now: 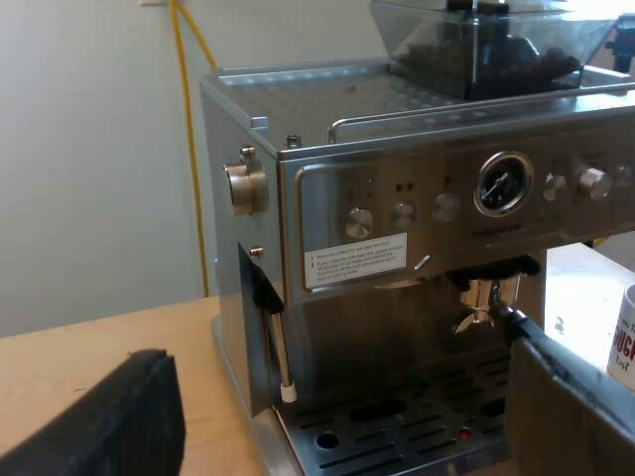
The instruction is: Pour the beans into the coffee machine
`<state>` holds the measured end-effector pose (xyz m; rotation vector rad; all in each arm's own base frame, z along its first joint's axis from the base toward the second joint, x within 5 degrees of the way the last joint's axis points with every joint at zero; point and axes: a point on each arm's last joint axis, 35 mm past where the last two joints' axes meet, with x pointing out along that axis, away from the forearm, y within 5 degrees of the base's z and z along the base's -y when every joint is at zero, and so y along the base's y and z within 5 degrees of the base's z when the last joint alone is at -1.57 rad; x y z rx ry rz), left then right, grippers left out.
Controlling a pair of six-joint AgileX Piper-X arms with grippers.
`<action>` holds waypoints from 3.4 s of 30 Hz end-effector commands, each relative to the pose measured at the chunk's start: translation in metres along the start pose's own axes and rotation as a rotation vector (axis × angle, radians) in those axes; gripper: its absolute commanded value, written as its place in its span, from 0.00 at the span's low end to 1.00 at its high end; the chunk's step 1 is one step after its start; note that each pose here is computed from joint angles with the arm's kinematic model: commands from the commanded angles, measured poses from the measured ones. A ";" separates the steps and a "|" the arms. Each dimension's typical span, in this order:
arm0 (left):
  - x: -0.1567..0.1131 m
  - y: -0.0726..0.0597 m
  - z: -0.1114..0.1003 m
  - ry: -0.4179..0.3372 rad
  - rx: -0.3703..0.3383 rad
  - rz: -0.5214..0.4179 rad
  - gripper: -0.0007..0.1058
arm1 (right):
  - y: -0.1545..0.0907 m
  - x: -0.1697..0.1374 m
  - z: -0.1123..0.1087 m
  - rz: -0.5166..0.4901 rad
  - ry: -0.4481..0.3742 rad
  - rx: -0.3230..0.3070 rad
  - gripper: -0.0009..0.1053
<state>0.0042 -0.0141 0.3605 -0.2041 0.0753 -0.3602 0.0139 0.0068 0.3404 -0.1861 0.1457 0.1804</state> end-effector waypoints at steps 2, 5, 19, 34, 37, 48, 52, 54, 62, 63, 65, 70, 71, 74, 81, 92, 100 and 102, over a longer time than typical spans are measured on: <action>0.001 0.003 -0.003 0.038 -0.022 0.080 0.65 | 0.000 0.001 -0.001 0.016 0.011 0.015 0.59; 0.000 0.007 -0.006 0.057 -0.032 0.171 0.65 | 0.000 0.001 -0.001 0.012 0.012 0.015 0.59; 0.009 0.020 -0.019 0.070 -0.027 0.333 0.65 | 0.000 0.024 -0.026 0.019 0.068 0.020 0.59; 0.022 0.032 -0.049 0.205 -0.052 0.354 0.65 | 0.003 0.043 -0.057 0.041 0.169 0.042 0.59; 0.021 0.032 -0.055 0.257 -0.047 0.360 0.65 | 0.004 0.046 -0.065 0.046 0.197 0.049 0.59; 0.021 0.034 -0.063 0.324 -0.008 0.362 0.65 | 0.005 0.052 -0.079 0.060 0.252 0.061 0.59; 0.021 0.034 -0.063 0.324 -0.008 0.362 0.65 | 0.006 0.055 -0.088 0.065 0.278 0.067 0.59; 0.021 0.034 -0.063 0.324 -0.008 0.362 0.65 | 0.007 0.056 -0.093 0.071 0.306 0.073 0.59; 0.021 0.034 -0.063 0.324 -0.008 0.360 0.65 | 0.008 0.056 -0.097 0.075 0.331 0.079 0.59; 0.021 0.034 -0.063 0.324 -0.008 0.360 0.65 | 0.008 0.056 -0.097 0.075 0.331 0.079 0.59; 0.021 0.034 -0.063 0.324 -0.008 0.360 0.65 | 0.008 0.056 -0.097 0.075 0.331 0.079 0.59; 0.021 0.034 -0.063 0.324 -0.008 0.360 0.65 | 0.008 0.056 -0.097 0.075 0.331 0.079 0.59; 0.021 0.034 -0.063 0.324 -0.008 0.360 0.65 | 0.008 0.056 -0.097 0.075 0.331 0.079 0.59; 0.021 0.034 -0.063 0.324 -0.008 0.360 0.65 | 0.008 0.056 -0.097 0.075 0.331 0.079 0.59; 0.021 0.034 -0.063 0.324 -0.008 0.360 0.65 | 0.008 0.056 -0.097 0.075 0.331 0.079 0.59; 0.021 0.032 -0.063 0.334 0.004 0.310 0.65 | 0.008 0.056 -0.097 0.075 0.331 0.079 0.59; 0.021 0.032 -0.063 0.334 0.004 0.310 0.65 | 0.008 0.056 -0.097 0.075 0.331 0.079 0.59; 0.021 0.032 -0.063 0.334 0.004 0.310 0.65 | 0.008 0.056 -0.097 0.075 0.331 0.079 0.59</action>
